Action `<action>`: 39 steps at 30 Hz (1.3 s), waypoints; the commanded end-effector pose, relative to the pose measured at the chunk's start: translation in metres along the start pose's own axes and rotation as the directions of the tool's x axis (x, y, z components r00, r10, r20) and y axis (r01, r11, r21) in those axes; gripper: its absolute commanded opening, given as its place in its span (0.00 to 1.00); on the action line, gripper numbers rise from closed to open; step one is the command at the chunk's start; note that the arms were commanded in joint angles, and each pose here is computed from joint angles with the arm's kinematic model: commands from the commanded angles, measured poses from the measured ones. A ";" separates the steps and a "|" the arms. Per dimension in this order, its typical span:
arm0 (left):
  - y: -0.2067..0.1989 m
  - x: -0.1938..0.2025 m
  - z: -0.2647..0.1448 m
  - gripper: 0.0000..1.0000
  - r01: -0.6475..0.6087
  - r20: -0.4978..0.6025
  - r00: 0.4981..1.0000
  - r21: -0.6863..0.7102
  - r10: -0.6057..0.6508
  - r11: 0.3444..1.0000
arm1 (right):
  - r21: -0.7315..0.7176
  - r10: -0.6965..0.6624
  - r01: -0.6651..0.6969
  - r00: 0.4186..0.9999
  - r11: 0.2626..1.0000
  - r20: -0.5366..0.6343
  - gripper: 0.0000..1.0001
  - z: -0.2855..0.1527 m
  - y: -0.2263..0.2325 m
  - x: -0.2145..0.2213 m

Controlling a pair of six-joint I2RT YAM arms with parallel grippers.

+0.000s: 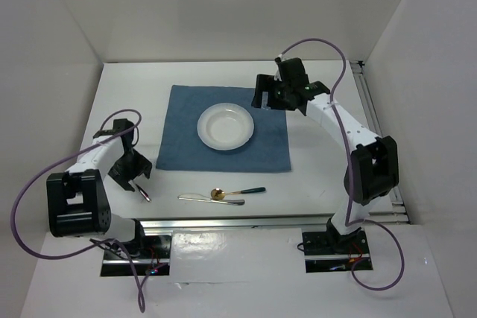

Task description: Set the dinner table for one person

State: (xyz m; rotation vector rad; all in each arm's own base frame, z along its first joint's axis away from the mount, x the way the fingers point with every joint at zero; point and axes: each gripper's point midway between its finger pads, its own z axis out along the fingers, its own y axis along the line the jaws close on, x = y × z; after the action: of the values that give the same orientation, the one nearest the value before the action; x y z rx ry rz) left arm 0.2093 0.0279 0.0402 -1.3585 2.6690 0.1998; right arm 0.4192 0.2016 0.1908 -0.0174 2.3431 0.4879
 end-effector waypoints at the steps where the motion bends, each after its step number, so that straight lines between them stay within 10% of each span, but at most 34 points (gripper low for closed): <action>1: 0.001 -0.003 0.021 0.72 0.075 -0.040 0.996 0.002 -0.075 0.997 | -0.056 -0.024 0.027 0.999 0.998 0.048 1.00 -0.015 0.014 -0.007; 9: 0.004 -0.022 0.042 0.61 0.123 0.002 0.992 -0.053 -0.123 0.991 | -0.048 -0.013 0.013 1.000 0.999 0.003 1.00 -0.015 0.006 0.015; 11: 0.004 -0.022 0.048 0.45 0.145 0.002 0.989 -0.075 -0.145 0.987 | -0.055 -0.002 0.002 1.000 0.998 -0.004 1.00 -0.017 0.007 0.019; 12: 0.003 -0.023 0.049 0.11 0.144 0.000 0.990 -0.078 -0.144 0.987 | -0.061 -0.002 0.000 1.000 0.998 -0.018 1.00 -0.016 0.006 0.024; 13: 0.006 -0.019 0.051 0.00 0.147 -0.025 0.988 -0.108 -0.150 0.983 | -0.067 -0.008 0.006 1.000 0.998 -0.021 1.00 -0.018 0.009 0.028; 22: -0.021 -0.056 -0.011 0.00 0.015 0.146 0.989 0.018 -0.017 1.000 | -0.081 -0.055 0.045 0.990 0.996 -0.130 1.00 -0.034 0.019 0.075; 27: -0.100 -0.083 -0.095 0.00 -0.468 0.325 0.845 0.067 0.424 0.881 | -0.084 -0.136 0.124 0.979 0.989 -0.151 0.99 -0.040 0.009 0.105; 39: -0.211 -0.024 -0.077 0.00 -0.744 0.288 0.637 -0.014 0.715 0.668 | -0.079 -0.285 0.275 0.940 0.958 -0.188 1.00 -0.048 0.016 0.143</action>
State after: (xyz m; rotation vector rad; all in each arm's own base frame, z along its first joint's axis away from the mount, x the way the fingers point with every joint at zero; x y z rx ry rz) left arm 0.3895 -0.0893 0.1115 -0.1868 2.7242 0.2062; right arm 0.2851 0.2167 0.1129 -0.3837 2.5413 0.4421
